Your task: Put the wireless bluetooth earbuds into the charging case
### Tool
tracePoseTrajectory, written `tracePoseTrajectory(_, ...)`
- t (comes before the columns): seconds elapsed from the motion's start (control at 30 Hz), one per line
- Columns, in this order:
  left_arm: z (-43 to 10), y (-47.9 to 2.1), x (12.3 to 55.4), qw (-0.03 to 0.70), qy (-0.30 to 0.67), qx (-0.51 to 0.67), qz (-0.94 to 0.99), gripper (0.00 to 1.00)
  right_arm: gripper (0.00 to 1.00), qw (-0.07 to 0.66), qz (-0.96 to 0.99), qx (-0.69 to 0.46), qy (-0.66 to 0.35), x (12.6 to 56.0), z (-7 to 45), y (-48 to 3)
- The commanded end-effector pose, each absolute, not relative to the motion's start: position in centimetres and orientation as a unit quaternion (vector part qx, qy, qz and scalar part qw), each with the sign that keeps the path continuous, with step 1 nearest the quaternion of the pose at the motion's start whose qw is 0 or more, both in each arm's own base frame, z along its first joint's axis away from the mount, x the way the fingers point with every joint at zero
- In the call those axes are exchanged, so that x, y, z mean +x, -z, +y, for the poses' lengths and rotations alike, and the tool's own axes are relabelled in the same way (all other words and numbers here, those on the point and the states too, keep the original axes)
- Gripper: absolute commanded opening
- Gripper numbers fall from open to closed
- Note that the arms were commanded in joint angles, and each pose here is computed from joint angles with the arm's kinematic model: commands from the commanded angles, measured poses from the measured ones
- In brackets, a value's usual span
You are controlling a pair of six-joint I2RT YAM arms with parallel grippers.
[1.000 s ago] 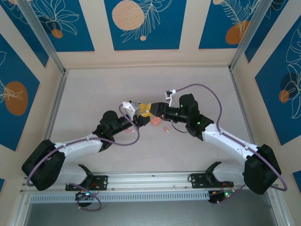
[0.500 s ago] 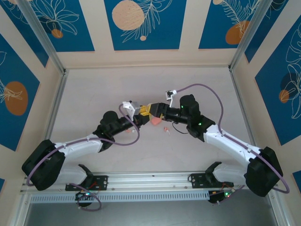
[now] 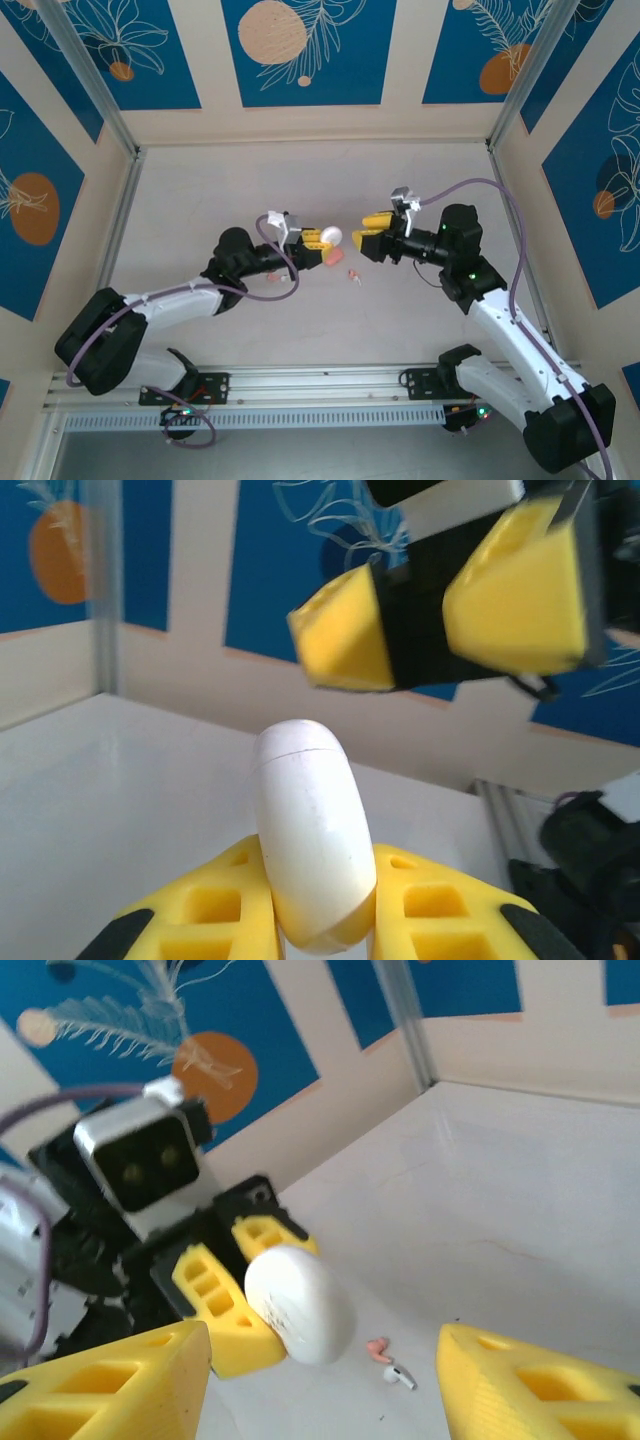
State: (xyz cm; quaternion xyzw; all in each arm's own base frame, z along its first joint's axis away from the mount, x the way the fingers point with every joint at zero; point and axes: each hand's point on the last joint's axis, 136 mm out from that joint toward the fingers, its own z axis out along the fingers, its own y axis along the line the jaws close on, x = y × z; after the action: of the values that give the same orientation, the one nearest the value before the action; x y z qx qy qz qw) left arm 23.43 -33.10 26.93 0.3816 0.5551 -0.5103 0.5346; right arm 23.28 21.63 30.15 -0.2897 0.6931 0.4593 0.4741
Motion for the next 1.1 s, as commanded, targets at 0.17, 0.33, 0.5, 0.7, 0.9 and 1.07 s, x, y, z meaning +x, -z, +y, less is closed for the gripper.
tracePoseTrajectory(0.17,-33.7,-30.0,20.3,0.523,0.583,0.437,0.442,0.14,0.58,0.482,0.558,-0.505,-0.45,18.6,22.8,-31.1)
tracePoseTrajectory(0.33,-34.0,-30.2,20.2,0.517,0.599,0.438,0.427,0.12,0.56,0.446,0.541,-0.521,-0.487,18.3,23.3,-31.4)
tracePoseTrajectory(0.5,-34.1,-30.1,20.3,0.514,0.601,0.44,0.425,0.12,0.53,0.432,0.541,-0.524,-0.496,18.7,23.7,-31.3)
tracePoseTrajectory(0.7,-34.1,-30.3,20.1,0.515,0.601,0.443,0.421,0.12,0.5,0.417,0.541,-0.525,-0.508,19.2,24.0,-31.4)
tracePoseTrajectory(0.9,-34.0,-30.6,19.9,0.517,0.601,0.444,0.417,0.12,0.49,0.416,0.552,-0.519,-0.503,20.3,24.3,-31.0)
tracePoseTrajectory(1.07,-33.9,-30.9,19.9,0.522,0.598,0.445,0.414,0.12,0.48,0.411,0.556,-0.517,-0.505,20.6,24.4,-30.8)
